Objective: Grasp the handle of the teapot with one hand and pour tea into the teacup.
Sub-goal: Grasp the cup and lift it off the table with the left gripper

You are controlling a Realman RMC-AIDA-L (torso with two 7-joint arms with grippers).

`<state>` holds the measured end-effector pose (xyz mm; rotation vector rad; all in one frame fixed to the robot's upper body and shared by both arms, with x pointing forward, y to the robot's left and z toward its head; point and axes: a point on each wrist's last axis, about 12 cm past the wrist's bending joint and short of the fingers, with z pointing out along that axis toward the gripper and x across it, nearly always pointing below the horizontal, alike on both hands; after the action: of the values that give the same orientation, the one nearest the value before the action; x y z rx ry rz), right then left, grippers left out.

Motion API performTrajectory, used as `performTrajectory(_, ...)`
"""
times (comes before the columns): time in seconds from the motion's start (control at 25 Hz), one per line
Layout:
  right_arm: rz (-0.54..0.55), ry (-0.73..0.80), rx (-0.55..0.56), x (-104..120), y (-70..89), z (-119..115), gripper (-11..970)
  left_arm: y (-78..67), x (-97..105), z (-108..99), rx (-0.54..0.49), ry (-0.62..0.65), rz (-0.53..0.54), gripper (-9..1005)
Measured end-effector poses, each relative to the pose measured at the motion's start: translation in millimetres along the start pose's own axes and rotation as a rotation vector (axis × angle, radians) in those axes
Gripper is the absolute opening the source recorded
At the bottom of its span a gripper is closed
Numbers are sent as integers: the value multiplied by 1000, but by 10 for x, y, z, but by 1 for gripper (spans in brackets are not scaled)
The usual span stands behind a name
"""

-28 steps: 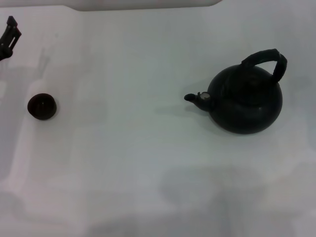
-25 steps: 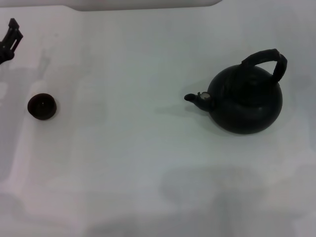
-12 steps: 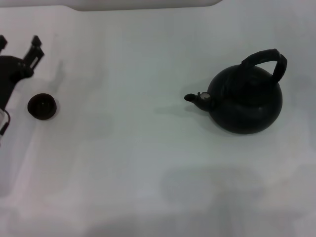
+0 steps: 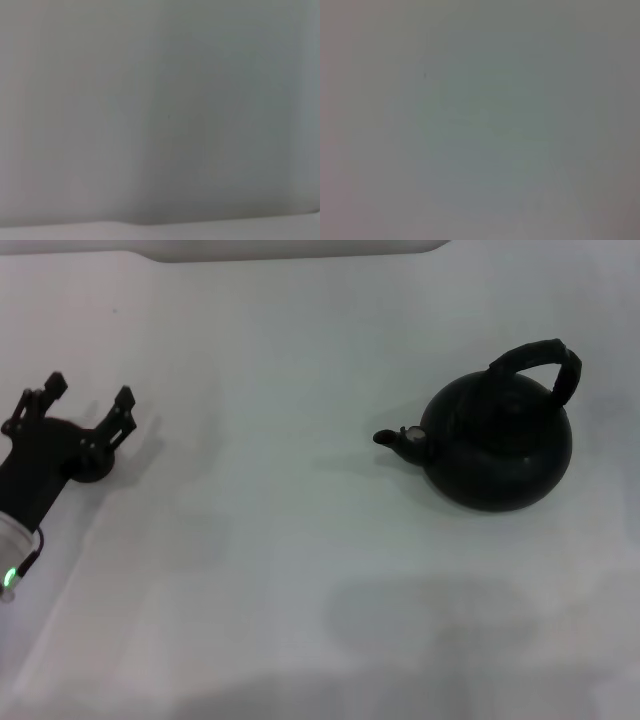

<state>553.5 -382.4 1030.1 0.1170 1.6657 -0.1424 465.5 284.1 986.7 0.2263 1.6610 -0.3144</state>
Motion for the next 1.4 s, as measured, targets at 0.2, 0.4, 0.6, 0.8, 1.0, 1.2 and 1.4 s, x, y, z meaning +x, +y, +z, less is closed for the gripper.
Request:
performTrajectory(0.2,-3,-4,1,-13,-6,8,807,4,40,-103,-10,4,-6,879)
performTrajectory(0.4,-2,-5,4,-16,-11,10,807,9,76,-274,-29,-11,-15,880)
performTrajectory(0.6,-3,-7,5,-22,-14,14,807,5,86,-297,-32,-9,-18,880)
performTrajectory(0.8,-4,-5,8,-16,-30,4,806,7,75,-294,-38,-19,-23,880)
performTrajectory(1.0,-4,-3,11,-7,-45,-8,806,141,3,-371,-149,-97,-48,879)
performTrajectory(1.2,-5,-3,12,-3,-50,-14,806,342,-37,-530,-339,-170,-91,879)
performTrajectory(1.4,-12,-16,6,-36,-44,8,806,471,-37,-650,-469,-201,-119,879)
